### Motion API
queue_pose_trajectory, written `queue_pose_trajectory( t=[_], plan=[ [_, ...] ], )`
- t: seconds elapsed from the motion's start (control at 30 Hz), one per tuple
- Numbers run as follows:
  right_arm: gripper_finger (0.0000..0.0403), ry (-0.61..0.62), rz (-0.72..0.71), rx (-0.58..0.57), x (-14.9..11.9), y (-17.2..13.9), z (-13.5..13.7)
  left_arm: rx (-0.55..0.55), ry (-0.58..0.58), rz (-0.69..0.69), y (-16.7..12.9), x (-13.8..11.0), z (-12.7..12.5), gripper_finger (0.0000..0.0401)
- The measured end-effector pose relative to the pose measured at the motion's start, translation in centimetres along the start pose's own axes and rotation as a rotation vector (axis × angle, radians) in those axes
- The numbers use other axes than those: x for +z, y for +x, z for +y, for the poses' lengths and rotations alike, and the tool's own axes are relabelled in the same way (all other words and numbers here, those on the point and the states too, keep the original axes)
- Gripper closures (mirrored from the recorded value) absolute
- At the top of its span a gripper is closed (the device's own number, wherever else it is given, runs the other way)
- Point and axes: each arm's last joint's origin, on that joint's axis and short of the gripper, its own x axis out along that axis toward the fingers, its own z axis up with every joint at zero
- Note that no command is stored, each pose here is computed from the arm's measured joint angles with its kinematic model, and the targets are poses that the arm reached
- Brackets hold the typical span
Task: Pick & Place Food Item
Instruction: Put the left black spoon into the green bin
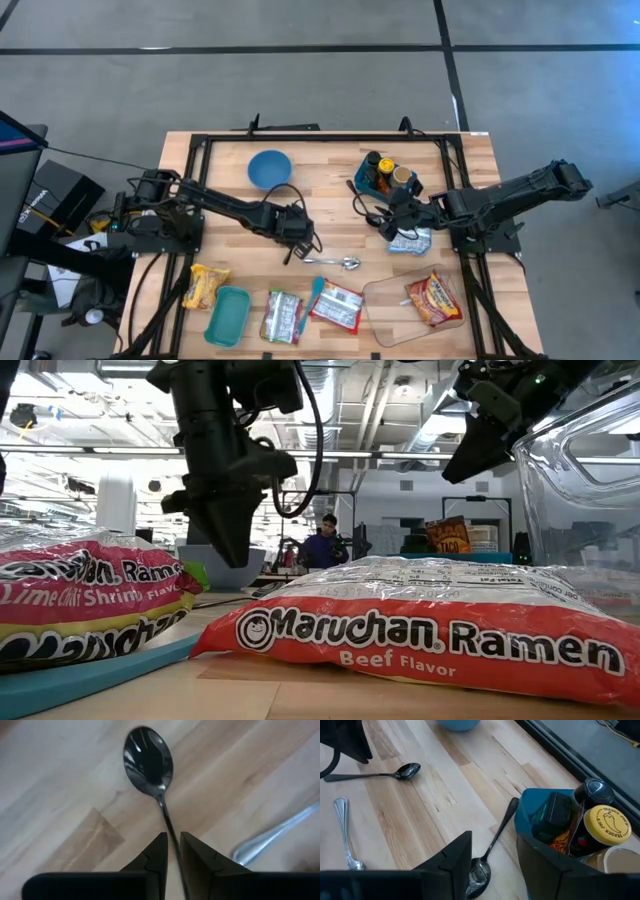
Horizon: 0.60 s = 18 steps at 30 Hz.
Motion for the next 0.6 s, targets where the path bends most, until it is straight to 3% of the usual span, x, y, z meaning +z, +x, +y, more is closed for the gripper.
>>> queue_pose_trajectory(
  t=[0.6],
  plan=[
    [0.0253,0.022,-0.004,0.003,0.0,0.0,0.0,-0.025,-0.028,-0.028,0.3,1.3,0.4,0.0233]
  ],
)
